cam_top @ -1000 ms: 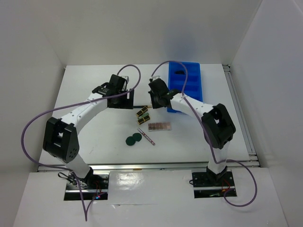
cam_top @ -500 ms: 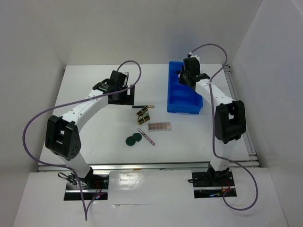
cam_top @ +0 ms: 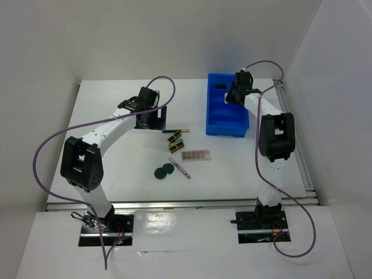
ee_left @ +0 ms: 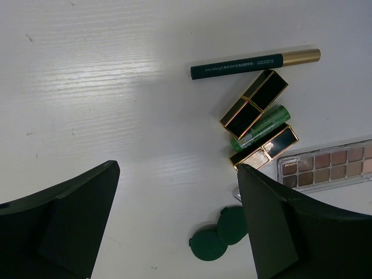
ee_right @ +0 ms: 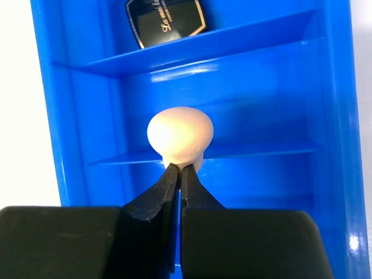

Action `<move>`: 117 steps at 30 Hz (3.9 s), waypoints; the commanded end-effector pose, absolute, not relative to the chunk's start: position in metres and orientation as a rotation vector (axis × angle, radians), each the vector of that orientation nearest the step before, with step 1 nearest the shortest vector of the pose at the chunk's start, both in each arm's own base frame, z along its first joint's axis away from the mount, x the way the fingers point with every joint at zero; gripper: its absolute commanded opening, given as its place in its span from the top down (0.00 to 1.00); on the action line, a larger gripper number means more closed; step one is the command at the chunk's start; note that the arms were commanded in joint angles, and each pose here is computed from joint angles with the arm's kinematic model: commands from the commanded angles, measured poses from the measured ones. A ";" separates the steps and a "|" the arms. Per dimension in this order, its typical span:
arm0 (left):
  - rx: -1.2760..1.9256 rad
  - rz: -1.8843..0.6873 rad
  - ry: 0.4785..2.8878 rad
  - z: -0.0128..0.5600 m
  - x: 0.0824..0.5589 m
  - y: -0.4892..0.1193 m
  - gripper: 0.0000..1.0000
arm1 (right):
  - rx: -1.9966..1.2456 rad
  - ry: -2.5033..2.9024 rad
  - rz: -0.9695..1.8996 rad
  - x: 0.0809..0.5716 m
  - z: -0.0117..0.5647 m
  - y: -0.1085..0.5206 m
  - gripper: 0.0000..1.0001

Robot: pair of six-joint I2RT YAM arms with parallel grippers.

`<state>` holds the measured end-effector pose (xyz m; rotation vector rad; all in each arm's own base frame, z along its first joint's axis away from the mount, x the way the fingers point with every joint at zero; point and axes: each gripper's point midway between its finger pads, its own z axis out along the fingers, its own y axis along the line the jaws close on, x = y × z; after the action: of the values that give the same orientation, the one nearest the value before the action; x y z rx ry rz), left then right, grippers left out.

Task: Organize the makeup

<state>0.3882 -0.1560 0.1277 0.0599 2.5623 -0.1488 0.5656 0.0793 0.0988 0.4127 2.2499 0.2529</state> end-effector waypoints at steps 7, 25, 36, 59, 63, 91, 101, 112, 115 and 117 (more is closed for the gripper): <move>0.076 -0.175 2.499 0.150 0.402 -0.163 0.03 | 0.428 2.163 0.327 0.582 0.125 0.076 1.00; 0.079 -0.179 2.508 0.149 0.406 -0.166 0.03 | 0.416 2.106 0.343 0.612 0.143 0.079 1.00; 0.081 -0.171 2.527 0.141 0.402 -0.165 0.03 | 0.432 2.196 0.319 0.611 0.097 0.079 1.00; 0.081 -0.205 2.494 0.156 0.389 -0.166 0.03 | 0.360 2.188 0.302 0.561 0.150 0.095 0.33; 0.081 -0.206 2.492 0.157 0.387 -0.165 0.02 | 0.344 2.091 0.285 0.555 0.200 0.096 0.27; -0.725 -0.292 2.206 0.254 0.367 -0.002 0.03 | -0.699 2.404 0.664 0.239 0.111 0.394 0.27; -0.675 -0.303 2.237 0.243 0.366 -0.006 0.04 | -0.747 2.509 0.559 0.236 0.052 0.401 0.42; -0.619 -0.369 2.251 0.233 0.366 -0.017 0.04 | -0.749 2.480 0.535 0.241 0.054 0.405 1.00; -0.581 -0.374 2.262 0.232 0.363 -0.021 0.04 | -0.727 2.411 0.593 0.244 0.088 0.409 1.00; -0.553 -0.382 2.295 0.222 0.359 -0.027 0.04 | -0.718 2.344 0.638 0.246 0.115 0.413 1.00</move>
<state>0.3608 -0.0171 0.2138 -0.6487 2.3164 -0.3467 0.2338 0.3898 0.0379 -0.7564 2.5388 0.5022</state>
